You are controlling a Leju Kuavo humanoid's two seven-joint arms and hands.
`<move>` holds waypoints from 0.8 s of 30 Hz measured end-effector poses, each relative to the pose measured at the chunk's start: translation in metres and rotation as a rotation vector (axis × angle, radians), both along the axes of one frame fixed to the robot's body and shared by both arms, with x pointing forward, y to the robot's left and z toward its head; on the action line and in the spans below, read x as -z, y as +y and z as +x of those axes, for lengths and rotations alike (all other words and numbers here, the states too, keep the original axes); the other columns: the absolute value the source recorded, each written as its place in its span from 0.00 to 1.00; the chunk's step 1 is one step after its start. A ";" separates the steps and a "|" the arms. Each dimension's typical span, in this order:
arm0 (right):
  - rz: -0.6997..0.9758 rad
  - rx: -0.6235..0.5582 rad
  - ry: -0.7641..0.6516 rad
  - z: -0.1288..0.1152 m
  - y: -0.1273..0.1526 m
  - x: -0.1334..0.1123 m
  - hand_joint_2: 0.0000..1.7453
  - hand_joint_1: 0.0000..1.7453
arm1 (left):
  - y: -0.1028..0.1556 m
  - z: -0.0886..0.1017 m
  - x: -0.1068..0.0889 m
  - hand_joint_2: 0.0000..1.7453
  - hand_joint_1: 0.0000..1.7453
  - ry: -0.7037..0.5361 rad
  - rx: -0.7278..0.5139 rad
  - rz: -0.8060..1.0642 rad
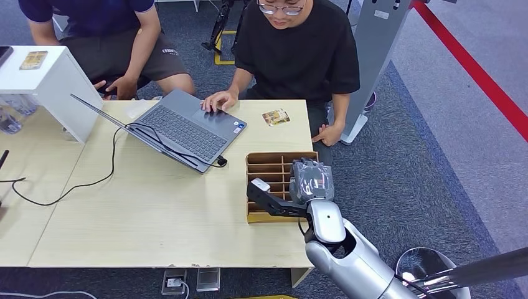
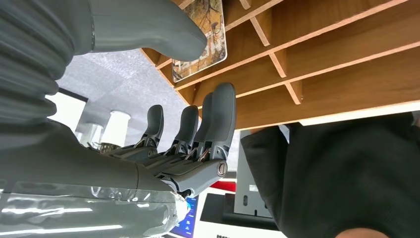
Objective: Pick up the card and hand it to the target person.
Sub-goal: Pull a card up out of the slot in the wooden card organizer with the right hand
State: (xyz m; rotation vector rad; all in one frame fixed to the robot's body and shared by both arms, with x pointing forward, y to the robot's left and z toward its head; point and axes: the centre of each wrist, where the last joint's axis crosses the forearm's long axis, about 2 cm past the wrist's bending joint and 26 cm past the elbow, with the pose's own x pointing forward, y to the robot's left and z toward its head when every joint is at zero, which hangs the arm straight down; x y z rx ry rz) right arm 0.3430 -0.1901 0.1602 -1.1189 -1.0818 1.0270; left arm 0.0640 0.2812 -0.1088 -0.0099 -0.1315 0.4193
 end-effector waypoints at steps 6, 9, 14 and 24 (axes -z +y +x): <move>0.010 0.012 0.016 0.000 -0.003 0.004 1.00 0.53 | 0.000 0.000 0.000 0.00 0.00 0.001 0.007 0.000; 0.011 0.015 0.017 0.000 -0.004 0.004 1.00 0.54 | -0.001 0.000 0.000 0.00 0.00 0.002 0.010 0.000; 0.019 0.017 0.022 -0.001 -0.005 0.005 1.00 0.52 | 0.000 0.000 0.000 0.00 0.00 0.002 0.014 0.001; 0.028 0.019 0.032 -0.004 -0.006 0.009 1.00 0.52 | 0.000 0.000 0.000 0.00 0.00 0.006 0.016 0.003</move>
